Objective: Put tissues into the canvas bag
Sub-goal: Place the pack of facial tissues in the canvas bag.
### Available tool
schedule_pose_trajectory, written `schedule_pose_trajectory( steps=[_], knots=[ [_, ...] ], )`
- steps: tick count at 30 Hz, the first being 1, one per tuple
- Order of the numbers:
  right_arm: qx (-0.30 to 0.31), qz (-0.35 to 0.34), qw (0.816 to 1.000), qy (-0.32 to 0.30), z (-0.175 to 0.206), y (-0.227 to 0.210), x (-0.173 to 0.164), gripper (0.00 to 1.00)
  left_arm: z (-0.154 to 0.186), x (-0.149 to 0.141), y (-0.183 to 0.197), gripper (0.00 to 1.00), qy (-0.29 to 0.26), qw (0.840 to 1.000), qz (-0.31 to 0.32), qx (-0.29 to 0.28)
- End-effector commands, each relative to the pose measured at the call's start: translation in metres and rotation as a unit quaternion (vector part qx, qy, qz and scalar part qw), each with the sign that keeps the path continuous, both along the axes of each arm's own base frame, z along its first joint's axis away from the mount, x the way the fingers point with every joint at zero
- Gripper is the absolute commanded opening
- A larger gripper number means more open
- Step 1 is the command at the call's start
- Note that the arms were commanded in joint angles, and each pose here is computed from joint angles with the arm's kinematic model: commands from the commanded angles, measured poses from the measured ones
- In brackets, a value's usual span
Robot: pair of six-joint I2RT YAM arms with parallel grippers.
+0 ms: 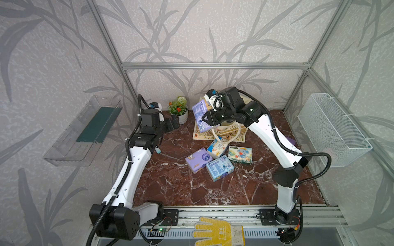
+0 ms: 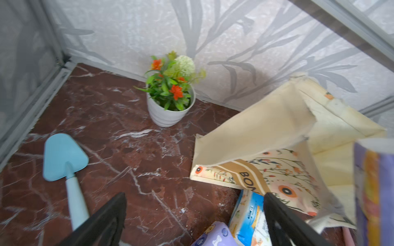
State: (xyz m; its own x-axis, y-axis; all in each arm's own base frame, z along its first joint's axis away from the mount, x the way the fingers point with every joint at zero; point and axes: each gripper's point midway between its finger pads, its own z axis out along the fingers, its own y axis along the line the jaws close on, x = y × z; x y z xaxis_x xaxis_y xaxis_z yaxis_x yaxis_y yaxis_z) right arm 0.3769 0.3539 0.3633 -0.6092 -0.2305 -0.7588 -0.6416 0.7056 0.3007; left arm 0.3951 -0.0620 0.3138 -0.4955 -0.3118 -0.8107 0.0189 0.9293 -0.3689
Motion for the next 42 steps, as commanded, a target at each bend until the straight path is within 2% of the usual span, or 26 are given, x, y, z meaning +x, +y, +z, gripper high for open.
schedule_pose_trajectory(
  steps=[1,8,15,22,29,34,37,42],
  knots=[
    [0.067,-0.015,0.997,-0.026,0.037,-0.013,0.022,0.46,0.023,0.013,-0.020,0.96,-0.034,0.998,-0.048,0.006],
    [0.085,-0.115,0.990,0.017,0.014,-0.059,0.089,0.46,0.038,0.032,-0.075,0.91,-0.045,0.988,-0.146,0.032],
    [0.100,-0.163,0.981,0.042,-0.001,-0.066,0.120,0.47,0.045,0.047,-0.115,0.86,-0.052,0.973,-0.216,0.053],
    [0.085,-0.176,0.975,0.103,-0.050,-0.056,0.136,0.47,0.026,0.061,-0.137,0.70,-0.020,0.964,-0.250,0.084],
    [0.066,-0.185,0.972,0.130,-0.081,-0.049,0.141,0.47,0.009,0.065,-0.149,0.61,-0.002,0.958,-0.266,0.109],
    [0.053,-0.182,0.970,0.150,-0.104,-0.041,0.140,0.48,-0.004,0.078,-0.149,0.56,0.024,0.961,-0.249,0.118],
    [0.043,-0.175,0.969,0.167,-0.122,-0.033,0.139,0.48,-0.006,0.085,-0.151,0.49,0.028,0.962,-0.248,0.114],
    [0.027,-0.164,0.968,0.186,-0.145,-0.020,0.132,0.48,-0.007,0.091,-0.155,0.30,0.030,0.962,-0.249,0.110]
  ],
)
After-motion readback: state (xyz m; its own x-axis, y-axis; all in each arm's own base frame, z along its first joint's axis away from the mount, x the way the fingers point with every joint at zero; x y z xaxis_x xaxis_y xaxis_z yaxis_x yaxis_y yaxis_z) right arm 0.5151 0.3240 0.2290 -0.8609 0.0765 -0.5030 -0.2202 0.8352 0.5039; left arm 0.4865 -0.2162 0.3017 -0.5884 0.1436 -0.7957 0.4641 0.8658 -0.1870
